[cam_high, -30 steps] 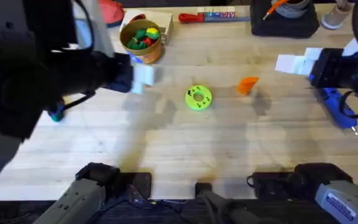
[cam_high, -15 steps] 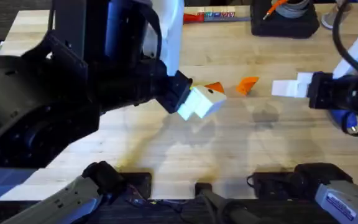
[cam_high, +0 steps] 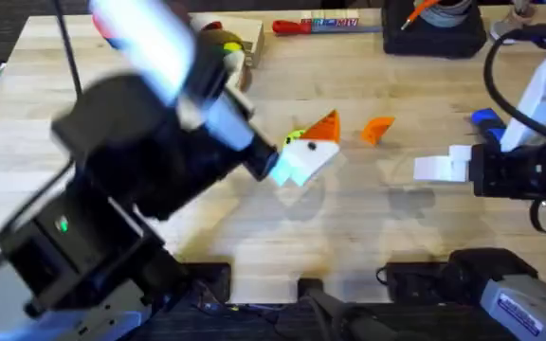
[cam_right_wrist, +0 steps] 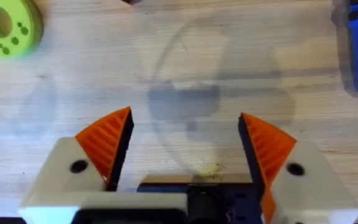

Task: Pick up the gripper from the table and insert it into the empty holder that is missing its gripper. Then pick up a screw, insert it into the mounting hole, and use the screwdriver to tighten it. Finally, clean up the table by picking up the vegetable and placing it into the bucket.

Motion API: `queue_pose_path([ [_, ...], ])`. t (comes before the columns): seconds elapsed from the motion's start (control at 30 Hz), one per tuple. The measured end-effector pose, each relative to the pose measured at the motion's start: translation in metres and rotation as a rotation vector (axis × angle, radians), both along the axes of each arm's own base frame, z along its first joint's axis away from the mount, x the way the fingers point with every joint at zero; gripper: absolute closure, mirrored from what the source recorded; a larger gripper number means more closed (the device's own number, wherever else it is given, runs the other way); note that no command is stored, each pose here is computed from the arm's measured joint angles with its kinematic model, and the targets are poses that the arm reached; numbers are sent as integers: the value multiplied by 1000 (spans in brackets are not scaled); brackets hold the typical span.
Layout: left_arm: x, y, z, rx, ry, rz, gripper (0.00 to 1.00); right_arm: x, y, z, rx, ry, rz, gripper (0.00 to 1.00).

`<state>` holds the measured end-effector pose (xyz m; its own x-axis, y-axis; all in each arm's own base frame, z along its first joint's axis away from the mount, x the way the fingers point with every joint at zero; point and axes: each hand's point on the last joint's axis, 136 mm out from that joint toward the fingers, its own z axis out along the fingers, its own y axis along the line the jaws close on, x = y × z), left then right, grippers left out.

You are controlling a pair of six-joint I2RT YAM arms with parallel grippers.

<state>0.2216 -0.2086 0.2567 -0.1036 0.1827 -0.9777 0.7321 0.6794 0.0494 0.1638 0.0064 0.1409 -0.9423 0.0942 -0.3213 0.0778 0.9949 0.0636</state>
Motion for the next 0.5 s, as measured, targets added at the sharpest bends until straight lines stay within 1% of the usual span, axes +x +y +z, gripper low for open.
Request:
queue_pose_path([
  [0.1, -11, 15, -10, -68, -96, 17, 14, 0, 0, 0, 0, -1, 0, 10],
  [0.17, -16, 24, -20, -94, -130, 33, 14, 0, 0, 0, 0, 0, 0, 10],
  [0.3, -24, 39, -47, -118, -153, 62, 14, 0, 0, 0, 0, 0, 0, 10],
  [0.43, -27, 52, -57, -158, -193, 85, 14, 0, 0, 0, 0, 0, 0, 10],
  [0.5, -27, 57, -64, -182, -188, 97, 13, 0, 0, 0, 0, 0, 0, 10],
])
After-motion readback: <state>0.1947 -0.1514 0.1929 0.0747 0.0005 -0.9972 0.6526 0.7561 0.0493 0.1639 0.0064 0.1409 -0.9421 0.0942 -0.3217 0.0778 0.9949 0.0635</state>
